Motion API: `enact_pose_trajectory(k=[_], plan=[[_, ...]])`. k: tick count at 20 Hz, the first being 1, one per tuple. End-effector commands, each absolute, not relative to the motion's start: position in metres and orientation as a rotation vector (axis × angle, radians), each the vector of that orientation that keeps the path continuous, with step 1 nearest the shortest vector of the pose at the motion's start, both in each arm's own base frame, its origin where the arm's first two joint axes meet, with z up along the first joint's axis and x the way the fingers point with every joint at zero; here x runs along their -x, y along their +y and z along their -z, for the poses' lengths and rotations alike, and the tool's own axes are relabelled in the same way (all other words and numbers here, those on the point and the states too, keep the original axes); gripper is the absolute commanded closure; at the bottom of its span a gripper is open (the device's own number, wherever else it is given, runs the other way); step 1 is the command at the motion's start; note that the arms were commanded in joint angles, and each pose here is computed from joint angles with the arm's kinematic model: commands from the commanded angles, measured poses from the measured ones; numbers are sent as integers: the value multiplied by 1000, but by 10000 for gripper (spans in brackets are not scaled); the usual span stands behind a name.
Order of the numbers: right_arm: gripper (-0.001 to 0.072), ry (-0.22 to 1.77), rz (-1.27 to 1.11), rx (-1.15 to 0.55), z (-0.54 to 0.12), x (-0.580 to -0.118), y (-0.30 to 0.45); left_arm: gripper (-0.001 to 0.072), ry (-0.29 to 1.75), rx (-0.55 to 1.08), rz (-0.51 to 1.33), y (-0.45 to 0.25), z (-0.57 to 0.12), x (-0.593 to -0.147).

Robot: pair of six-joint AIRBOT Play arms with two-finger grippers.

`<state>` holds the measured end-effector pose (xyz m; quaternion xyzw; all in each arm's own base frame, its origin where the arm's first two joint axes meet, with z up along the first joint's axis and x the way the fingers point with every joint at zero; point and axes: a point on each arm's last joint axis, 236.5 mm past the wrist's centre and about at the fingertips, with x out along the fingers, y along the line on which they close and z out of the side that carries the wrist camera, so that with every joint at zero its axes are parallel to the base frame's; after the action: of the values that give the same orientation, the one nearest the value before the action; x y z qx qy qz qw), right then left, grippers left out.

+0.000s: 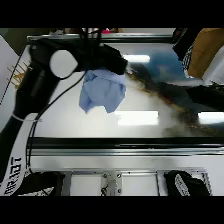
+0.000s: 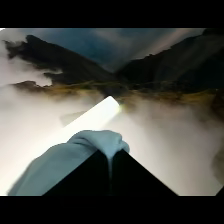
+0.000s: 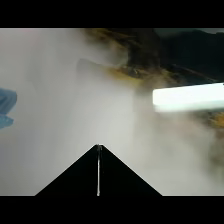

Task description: Fold the clothes and pants, and hang the long-sleeved shirts on hangers.

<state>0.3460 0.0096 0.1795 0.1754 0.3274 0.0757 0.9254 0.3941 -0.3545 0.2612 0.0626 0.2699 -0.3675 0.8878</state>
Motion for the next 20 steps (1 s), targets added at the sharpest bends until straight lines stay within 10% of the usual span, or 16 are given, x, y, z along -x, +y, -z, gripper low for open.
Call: enact_pose_trajectory(k=[1,2,3,5,7,8,13,20], plan=[[688,666,-145,-362,-181,-347,6,549,678,-167,841,-399,-209,-376],[685,666,-145,-363,-181,-347,6,74,727,-187,841,-403,-186,-374],[681,666,-145,-363,-181,-347,6,19,767,-196,824,-400,-167,-378],[632,667,-146,-363,-180,-347,6,20,820,-170,751,-374,-149,-401],[138,687,-154,-364,-177,-344,9,20,864,-75,611,-322,-138,-440],[73,709,-164,-365,-173,-341,11,20,898,-12,524,-289,-127,-459],[76,875,-215,-391,-137,-330,24,20,1052,341,124,-132,-24,-518],[183,1163,-304,-454,-32,-312,83,20,1143,646,80,-102,64,-563]])
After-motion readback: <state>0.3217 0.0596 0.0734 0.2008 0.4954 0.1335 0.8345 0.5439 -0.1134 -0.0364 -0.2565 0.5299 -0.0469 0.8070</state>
